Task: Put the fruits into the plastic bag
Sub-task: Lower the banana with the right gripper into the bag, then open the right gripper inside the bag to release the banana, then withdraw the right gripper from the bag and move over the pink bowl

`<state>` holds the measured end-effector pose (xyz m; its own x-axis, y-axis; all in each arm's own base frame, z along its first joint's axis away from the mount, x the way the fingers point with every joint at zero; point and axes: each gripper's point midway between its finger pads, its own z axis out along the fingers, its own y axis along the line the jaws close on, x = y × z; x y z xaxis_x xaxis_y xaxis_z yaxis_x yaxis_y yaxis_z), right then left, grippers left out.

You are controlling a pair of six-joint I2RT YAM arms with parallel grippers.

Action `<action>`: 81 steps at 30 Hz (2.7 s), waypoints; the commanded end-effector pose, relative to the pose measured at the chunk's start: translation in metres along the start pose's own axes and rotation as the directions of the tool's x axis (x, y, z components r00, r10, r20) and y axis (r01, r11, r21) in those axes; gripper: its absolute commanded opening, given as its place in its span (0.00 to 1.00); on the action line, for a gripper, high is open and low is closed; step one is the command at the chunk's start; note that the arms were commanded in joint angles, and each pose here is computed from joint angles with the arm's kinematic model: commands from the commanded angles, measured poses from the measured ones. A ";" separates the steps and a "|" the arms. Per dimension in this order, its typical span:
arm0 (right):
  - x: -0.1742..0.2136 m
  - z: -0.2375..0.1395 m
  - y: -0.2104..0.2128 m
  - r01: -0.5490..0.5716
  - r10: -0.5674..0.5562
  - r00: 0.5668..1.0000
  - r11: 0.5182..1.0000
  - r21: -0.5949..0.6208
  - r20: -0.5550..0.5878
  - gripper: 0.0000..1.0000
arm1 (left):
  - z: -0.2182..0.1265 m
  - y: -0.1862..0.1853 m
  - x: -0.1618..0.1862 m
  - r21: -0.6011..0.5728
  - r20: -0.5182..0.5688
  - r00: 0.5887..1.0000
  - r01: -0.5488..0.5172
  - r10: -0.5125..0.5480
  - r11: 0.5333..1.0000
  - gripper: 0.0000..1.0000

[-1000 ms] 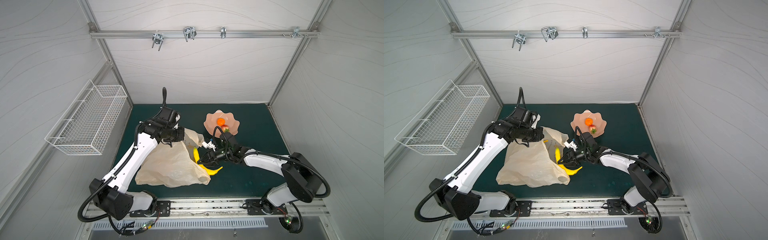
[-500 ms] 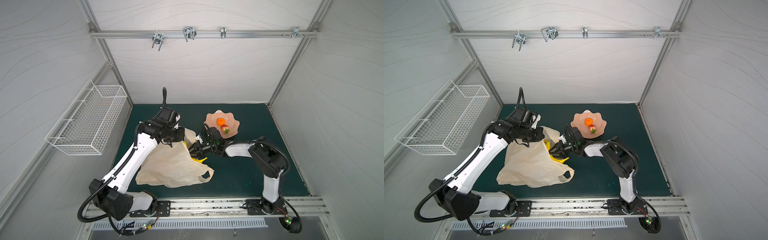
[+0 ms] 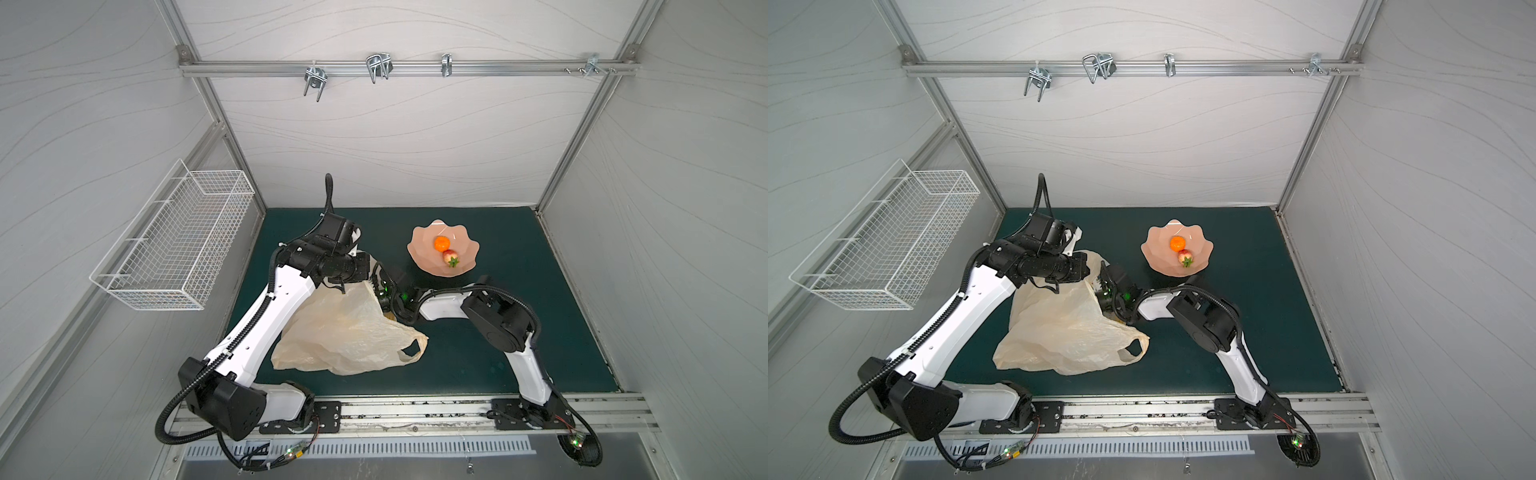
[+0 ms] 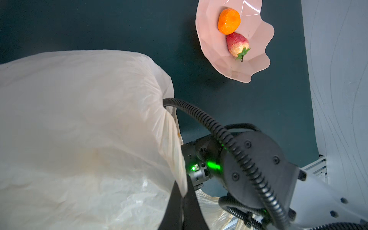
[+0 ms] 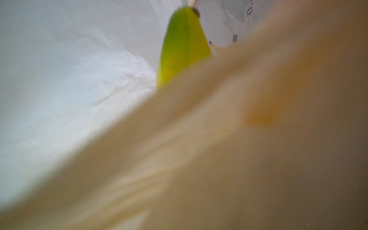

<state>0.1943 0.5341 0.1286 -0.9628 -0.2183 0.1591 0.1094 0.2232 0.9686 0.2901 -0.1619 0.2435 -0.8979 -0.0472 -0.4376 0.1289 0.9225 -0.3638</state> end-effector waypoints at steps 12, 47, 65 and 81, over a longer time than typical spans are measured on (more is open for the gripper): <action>-0.003 0.023 -0.018 -0.078 0.075 0.996 0.995 0.066 0.053 0.77 | -0.007 -0.005 -0.005 0.013 0.033 0.999 -0.030 0.029 0.999 0.00; 0.013 -0.111 0.007 0.042 -0.085 0.968 0.983 0.179 0.238 0.99 | -0.007 -0.002 -0.011 -0.006 0.053 0.998 -0.041 0.041 0.999 0.00; 0.022 -0.223 0.017 0.119 -0.350 0.869 0.833 0.540 0.350 0.99 | 0.001 -0.006 -0.016 0.009 0.045 0.998 -0.052 0.051 0.999 0.00; -0.013 -0.308 -0.008 0.050 -0.452 0.833 0.636 0.770 0.319 0.99 | 0.003 -0.008 -0.016 0.015 0.035 0.998 -0.060 0.060 0.998 0.00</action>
<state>0.2714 0.2611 0.1858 -0.9344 0.0837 -0.3463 -0.1431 0.8021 0.5798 0.2954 -0.1626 0.2359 -0.8998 -0.0180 -0.4360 0.1460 0.9291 -0.3398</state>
